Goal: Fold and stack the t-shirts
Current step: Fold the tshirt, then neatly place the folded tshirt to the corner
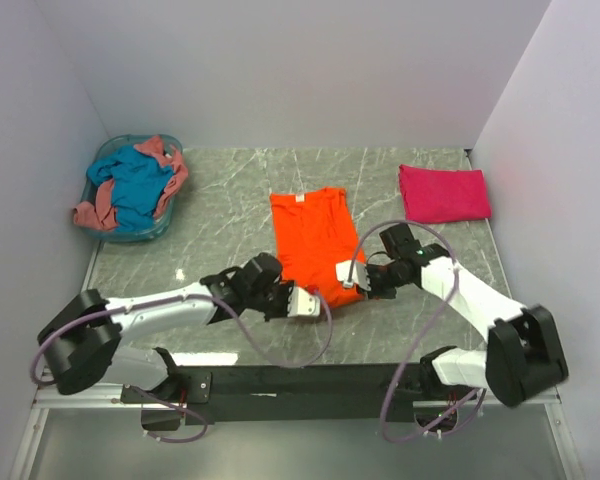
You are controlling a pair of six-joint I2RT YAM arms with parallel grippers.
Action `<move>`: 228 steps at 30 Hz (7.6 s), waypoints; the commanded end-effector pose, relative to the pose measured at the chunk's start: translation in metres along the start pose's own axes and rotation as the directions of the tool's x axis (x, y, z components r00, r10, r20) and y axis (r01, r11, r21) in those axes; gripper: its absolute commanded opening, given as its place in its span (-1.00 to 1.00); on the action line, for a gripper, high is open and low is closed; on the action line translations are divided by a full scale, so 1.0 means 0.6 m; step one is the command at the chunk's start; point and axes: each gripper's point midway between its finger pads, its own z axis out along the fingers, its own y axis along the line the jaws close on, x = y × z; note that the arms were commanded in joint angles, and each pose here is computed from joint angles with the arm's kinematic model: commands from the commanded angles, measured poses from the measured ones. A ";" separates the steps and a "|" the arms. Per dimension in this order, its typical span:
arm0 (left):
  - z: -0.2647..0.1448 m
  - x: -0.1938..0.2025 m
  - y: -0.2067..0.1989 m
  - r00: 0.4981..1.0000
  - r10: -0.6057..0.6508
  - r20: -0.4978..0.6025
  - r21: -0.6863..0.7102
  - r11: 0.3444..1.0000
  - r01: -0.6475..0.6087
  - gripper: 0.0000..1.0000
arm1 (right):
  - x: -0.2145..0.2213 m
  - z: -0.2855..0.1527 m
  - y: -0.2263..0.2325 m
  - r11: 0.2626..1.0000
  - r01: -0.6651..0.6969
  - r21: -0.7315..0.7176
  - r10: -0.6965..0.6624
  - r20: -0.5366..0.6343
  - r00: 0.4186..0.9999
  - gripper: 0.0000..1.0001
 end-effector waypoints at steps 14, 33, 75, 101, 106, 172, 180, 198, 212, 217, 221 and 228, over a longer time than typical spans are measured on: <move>-0.077 0.036 0.217 0.997 -0.066 0.039 -0.360 0.930 0.075 -0.99 | -0.087 -0.056 -0.234 0.941 -0.154 0.302 0.139 0.071 0.988 -1.00; -0.068 0.130 0.482 0.990 -0.136 0.025 -0.645 0.755 0.120 -0.99 | -0.041 -0.008 -0.502 0.717 -0.342 0.608 0.340 0.123 0.932 -1.00; -0.086 0.166 0.554 0.985 -0.173 -0.014 -0.780 0.618 0.097 -0.99 | -0.018 -0.008 -0.579 0.564 -0.395 0.726 0.407 0.172 0.897 -1.00; -0.207 0.118 0.609 0.909 -0.266 0.321 -0.871 0.294 0.394 0.99 | 0.040 -0.075 -0.636 0.245 -0.525 0.815 0.554 0.327 0.766 0.42; -0.256 0.086 0.611 0.788 -0.322 0.525 -0.748 0.269 0.607 0.99 | 0.011 -0.060 -0.590 0.424 -0.660 0.620 0.591 0.363 0.720 0.43; -0.334 0.018 0.227 0.255 -0.686 0.681 -0.205 0.156 0.966 0.89 | -0.020 0.185 -0.411 -0.031 -0.990 -0.139 0.999 0.030 -0.036 -0.68; -0.339 0.021 0.220 0.284 -0.678 0.678 -0.231 0.171 0.958 0.90 | -0.023 0.094 -0.445 0.080 -0.987 -0.141 0.986 0.157 0.058 -1.00; -0.334 0.028 0.197 0.351 -0.653 0.671 -0.255 0.241 0.936 0.90 | 0.041 -0.143 -0.495 0.254 -0.711 0.656 0.847 0.205 0.491 -1.00; -0.335 0.021 0.196 0.372 -0.647 0.665 -0.254 0.273 0.928 0.90 | 0.062 -0.238 -0.518 0.225 -0.512 0.829 0.803 0.140 0.580 -1.00; -0.338 0.021 0.195 0.381 -0.643 0.664 -0.263 0.276 0.924 0.90 | 0.067 -0.261 -0.526 0.214 -0.476 0.853 0.795 0.131 0.592 -1.00; -0.338 0.019 0.194 0.385 -0.641 0.664 -0.262 0.282 0.923 0.90 | 0.075 -0.282 -0.529 0.200 -0.444 0.873 0.793 0.121 0.597 -1.00; -0.338 0.016 0.193 0.386 -0.640 0.664 -0.256 0.291 0.922 0.89 | 0.103 -0.334 -0.540 0.151 -0.394 0.907 0.793 0.127 0.596 -1.00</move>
